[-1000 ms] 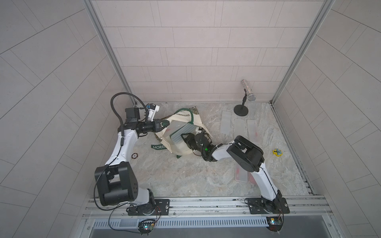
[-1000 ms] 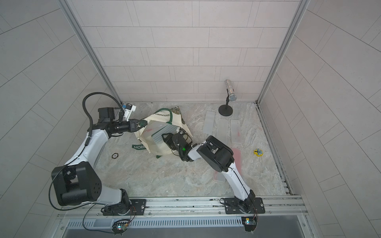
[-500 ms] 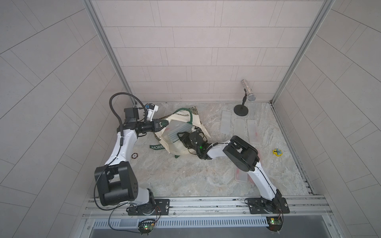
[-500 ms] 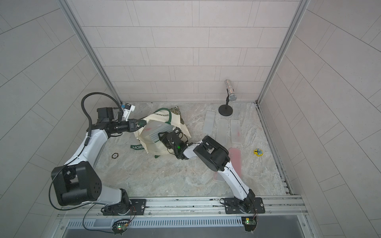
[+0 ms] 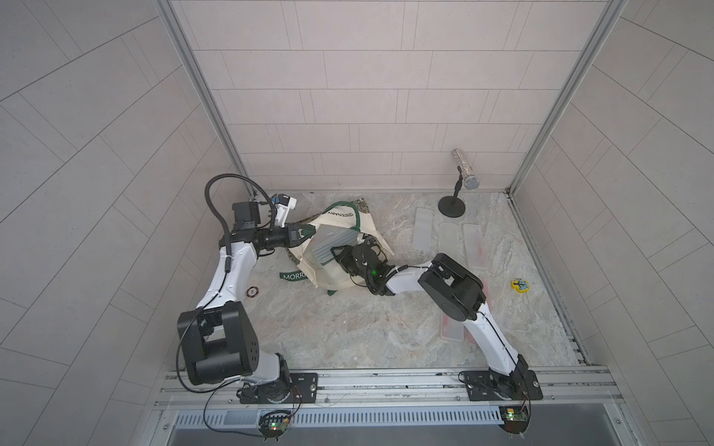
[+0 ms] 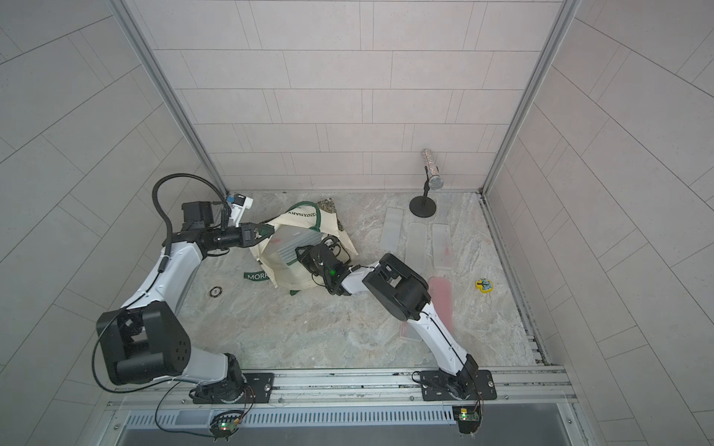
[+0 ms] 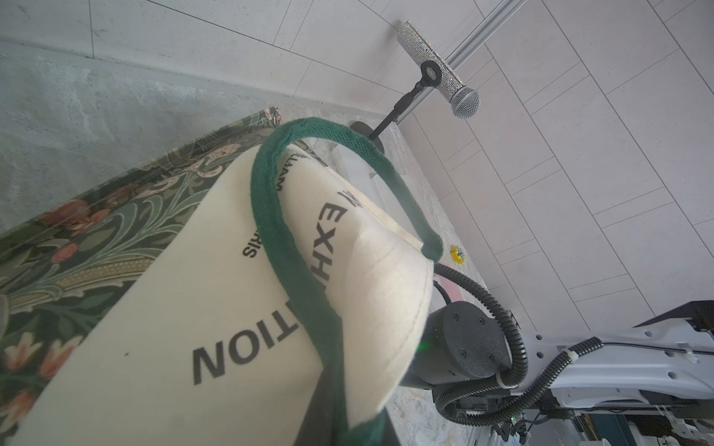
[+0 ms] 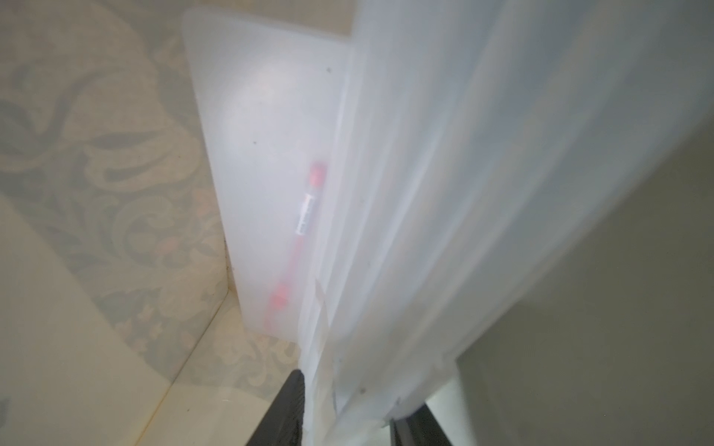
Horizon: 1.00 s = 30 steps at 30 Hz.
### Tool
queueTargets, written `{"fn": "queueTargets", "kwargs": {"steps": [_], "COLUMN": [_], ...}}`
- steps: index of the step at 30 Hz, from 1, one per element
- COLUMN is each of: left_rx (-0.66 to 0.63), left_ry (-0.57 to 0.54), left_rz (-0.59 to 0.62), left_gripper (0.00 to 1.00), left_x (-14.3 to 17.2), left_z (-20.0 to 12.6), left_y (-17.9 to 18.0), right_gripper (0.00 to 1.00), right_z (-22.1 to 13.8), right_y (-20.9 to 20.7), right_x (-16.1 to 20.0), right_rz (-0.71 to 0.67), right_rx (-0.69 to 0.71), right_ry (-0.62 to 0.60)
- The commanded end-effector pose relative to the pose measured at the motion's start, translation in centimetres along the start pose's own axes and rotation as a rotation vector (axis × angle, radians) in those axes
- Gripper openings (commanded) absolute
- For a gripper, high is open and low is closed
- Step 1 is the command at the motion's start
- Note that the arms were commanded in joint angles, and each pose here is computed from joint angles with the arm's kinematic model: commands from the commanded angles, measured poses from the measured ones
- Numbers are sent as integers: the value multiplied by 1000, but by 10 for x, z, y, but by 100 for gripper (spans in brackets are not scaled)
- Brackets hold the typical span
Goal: Take out the pencil case from the canvas bag
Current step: Pick up the pencil case from the canvas bag.
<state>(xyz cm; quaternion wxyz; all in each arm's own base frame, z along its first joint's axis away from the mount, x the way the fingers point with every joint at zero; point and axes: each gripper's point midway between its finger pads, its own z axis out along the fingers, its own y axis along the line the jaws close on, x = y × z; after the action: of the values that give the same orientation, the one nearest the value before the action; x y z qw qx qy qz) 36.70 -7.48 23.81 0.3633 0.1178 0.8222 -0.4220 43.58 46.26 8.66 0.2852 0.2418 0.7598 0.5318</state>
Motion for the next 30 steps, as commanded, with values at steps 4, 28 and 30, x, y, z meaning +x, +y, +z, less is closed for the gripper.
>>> {"fn": "queueTargets", "kwargs": {"steps": [4, 28, 30], "left_rx": [75, 79, 78], "left_ry": [-18, -23, -25], "left_rz": [28, 36, 39], "left_gripper": [0, 0, 0], "left_x": [-6, -7, -8], "left_z": [-4, -5, -5], "left_y": [-19, -22, -22], "right_gripper": [39, 43, 40], "right_z": [-4, 18, 16], "right_y": [54, -12, -13], "right_x": [-6, -1, -5], "right_rz": [-20, 146, 154], "right_rx": [-92, 95, 89], "right_ry": [-1, -5, -30]}}
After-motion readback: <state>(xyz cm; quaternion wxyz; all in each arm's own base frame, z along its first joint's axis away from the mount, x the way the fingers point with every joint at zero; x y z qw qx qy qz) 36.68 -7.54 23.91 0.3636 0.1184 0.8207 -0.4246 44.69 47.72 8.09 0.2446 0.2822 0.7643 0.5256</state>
